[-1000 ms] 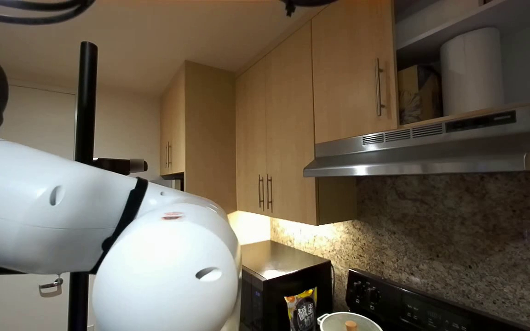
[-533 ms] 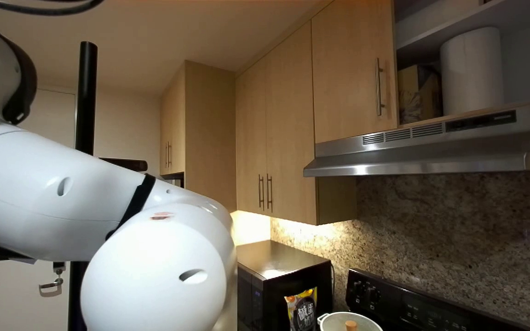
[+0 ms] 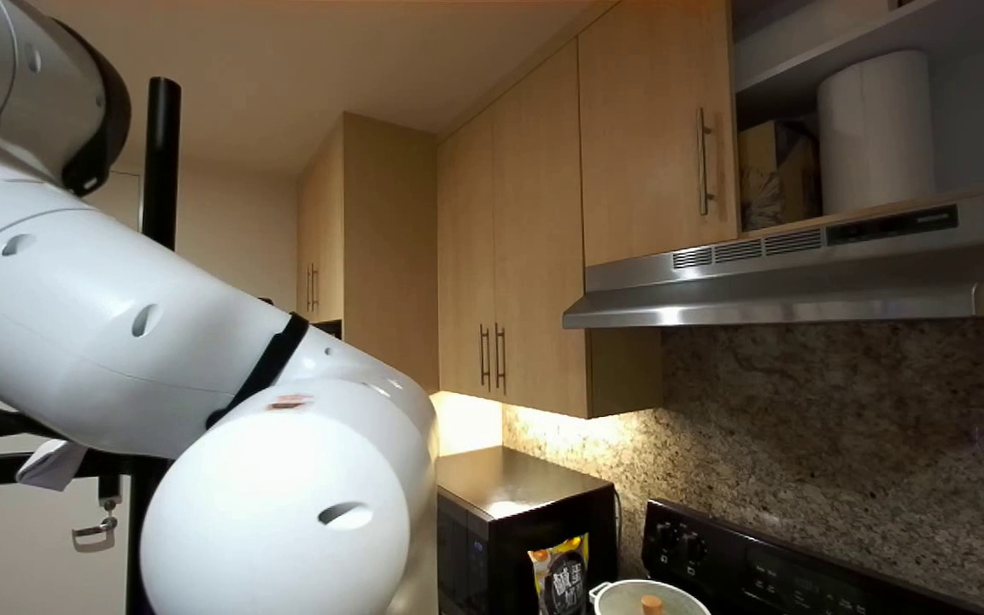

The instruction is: Open and close the right cabinet door on top of the stove

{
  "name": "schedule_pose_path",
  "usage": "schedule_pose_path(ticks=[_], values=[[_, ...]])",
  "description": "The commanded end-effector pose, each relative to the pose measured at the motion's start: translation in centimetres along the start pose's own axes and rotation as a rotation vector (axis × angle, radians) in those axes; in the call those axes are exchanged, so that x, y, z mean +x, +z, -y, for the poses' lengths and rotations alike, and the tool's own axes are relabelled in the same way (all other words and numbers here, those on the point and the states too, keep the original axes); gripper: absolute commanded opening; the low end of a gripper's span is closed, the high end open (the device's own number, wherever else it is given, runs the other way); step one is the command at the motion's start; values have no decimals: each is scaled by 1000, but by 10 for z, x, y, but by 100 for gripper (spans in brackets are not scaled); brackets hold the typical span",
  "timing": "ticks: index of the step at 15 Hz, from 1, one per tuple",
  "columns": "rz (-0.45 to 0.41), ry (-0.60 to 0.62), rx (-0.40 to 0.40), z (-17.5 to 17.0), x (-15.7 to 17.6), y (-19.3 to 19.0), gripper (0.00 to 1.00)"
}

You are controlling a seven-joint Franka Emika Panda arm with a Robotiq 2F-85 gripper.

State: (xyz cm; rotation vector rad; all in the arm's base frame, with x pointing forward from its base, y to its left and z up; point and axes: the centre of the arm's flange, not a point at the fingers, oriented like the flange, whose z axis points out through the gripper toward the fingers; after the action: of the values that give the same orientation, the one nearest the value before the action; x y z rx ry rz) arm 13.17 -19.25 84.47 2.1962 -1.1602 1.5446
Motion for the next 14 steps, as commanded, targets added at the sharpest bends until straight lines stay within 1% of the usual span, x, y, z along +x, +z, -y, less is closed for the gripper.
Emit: schedule_pose_path(ticks=[1,3,4,5,11,12,13,14], values=[[68,7,-55,5,19,12,100],[108,1,-68,6,21,17,100],[112,-4,-66,7,21,18,100],[94,-1,-41,3,12,16,100],[94,1,-40,3,13,16,100],[98,-5,-40,4,14,17,100],[126,-13,-29,6,17,18,100],[136,-16,-21,7,17,17,100]])
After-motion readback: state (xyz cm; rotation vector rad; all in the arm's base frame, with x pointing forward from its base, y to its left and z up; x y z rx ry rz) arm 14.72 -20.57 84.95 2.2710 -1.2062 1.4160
